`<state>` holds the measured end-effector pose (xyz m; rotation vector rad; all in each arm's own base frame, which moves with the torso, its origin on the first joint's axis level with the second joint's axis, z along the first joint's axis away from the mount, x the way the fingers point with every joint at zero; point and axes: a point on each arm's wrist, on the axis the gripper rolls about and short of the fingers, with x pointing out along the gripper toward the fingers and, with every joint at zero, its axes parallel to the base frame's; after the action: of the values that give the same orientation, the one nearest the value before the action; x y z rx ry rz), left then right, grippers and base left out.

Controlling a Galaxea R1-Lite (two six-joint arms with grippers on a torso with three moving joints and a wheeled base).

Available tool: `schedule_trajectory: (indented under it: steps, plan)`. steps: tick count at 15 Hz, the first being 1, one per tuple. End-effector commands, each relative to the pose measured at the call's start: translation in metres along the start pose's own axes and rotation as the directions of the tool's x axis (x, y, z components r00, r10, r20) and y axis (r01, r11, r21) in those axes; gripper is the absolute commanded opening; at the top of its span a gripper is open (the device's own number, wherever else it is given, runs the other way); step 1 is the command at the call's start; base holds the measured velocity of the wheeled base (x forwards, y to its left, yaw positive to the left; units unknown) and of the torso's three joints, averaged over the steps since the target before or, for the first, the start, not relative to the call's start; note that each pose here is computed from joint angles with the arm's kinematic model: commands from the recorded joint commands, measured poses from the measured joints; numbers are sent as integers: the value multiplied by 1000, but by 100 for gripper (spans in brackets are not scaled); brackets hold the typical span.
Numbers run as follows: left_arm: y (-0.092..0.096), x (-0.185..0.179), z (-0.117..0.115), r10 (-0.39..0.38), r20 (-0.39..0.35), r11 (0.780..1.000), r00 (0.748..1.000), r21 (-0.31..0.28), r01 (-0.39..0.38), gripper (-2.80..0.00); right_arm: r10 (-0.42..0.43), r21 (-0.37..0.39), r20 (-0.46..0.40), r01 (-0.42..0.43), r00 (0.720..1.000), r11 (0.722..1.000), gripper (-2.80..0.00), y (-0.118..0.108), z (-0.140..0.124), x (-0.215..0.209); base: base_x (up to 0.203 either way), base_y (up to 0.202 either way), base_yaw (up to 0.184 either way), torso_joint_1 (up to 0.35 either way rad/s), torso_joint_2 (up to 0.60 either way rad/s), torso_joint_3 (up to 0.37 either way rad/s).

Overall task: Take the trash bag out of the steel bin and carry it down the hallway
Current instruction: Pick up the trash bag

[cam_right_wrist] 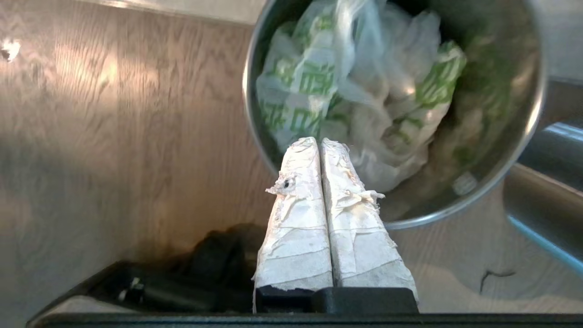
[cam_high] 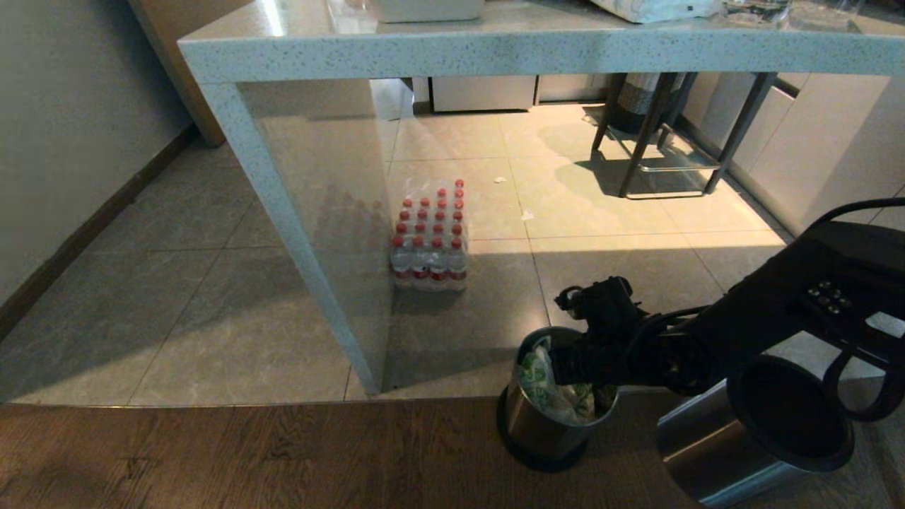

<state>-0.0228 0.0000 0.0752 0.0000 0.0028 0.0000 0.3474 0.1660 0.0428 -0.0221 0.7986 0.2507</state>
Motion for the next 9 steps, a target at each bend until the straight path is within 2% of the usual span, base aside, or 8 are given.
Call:
schedule_trajectory:
  steps: [1, 9]
  plan:
    - [0, 0, 1, 0, 1, 1000, 1000, 0, 0, -280, 13, 1, 11, -13, 1000, 1000, -280, 1, 3, 0, 0, 0, 0, 0, 0, 0]
    - [0, 0, 0, -1, -1, 1000, 1000, 3, 1, -280, 15, -1, 21, -14, 1000, 1000, -280, 2, 8, -1, 0, 0, 0, 0, 0, 0]
